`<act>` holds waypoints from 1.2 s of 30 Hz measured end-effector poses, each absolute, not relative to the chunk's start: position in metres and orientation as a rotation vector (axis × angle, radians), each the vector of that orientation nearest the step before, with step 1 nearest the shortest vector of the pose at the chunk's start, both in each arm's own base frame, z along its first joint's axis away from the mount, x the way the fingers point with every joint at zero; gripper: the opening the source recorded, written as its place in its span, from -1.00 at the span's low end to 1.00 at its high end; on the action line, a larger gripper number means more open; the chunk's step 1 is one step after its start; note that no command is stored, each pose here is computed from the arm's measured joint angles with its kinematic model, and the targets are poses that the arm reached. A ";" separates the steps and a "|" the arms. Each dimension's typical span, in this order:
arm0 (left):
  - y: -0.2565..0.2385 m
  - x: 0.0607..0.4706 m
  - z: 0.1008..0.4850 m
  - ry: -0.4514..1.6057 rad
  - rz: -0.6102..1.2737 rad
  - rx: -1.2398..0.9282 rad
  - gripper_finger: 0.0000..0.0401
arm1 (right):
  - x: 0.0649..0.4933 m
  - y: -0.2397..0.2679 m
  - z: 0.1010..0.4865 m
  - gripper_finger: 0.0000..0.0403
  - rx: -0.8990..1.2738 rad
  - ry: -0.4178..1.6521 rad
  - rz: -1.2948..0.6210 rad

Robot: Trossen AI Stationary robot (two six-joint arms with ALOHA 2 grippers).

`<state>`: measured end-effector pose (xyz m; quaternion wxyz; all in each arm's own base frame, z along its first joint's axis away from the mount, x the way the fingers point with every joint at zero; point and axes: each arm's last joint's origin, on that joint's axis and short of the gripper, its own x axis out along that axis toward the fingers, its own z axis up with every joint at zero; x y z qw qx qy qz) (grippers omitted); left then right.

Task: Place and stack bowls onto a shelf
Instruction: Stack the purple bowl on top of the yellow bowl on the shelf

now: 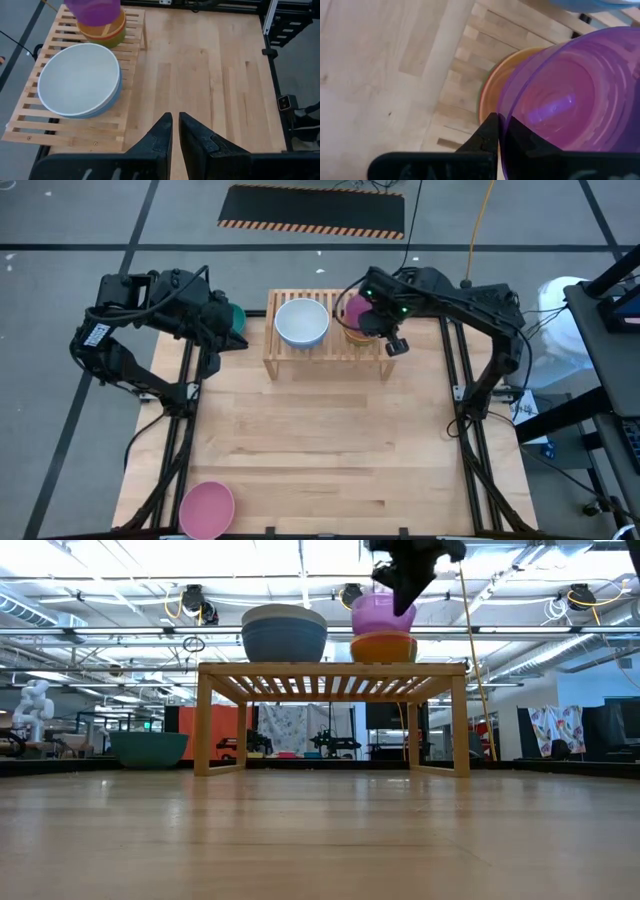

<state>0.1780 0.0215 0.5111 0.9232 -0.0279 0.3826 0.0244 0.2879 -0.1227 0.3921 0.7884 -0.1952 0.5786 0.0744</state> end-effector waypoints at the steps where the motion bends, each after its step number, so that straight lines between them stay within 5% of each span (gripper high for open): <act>1: 0.021 0.178 0.511 0.785 0.050 -0.057 -0.81 | 0.290 -0.124 0.390 -1.00 -0.426 1.250 0.167; 22: 0.021 0.178 0.511 0.785 0.050 -0.059 -0.81 | 0.294 -0.145 0.360 -1.00 -0.285 1.300 0.239; 36: 0.021 0.178 0.511 0.786 0.049 -0.058 -0.81 | 0.299 -0.148 0.357 -0.85 -0.283 1.306 0.081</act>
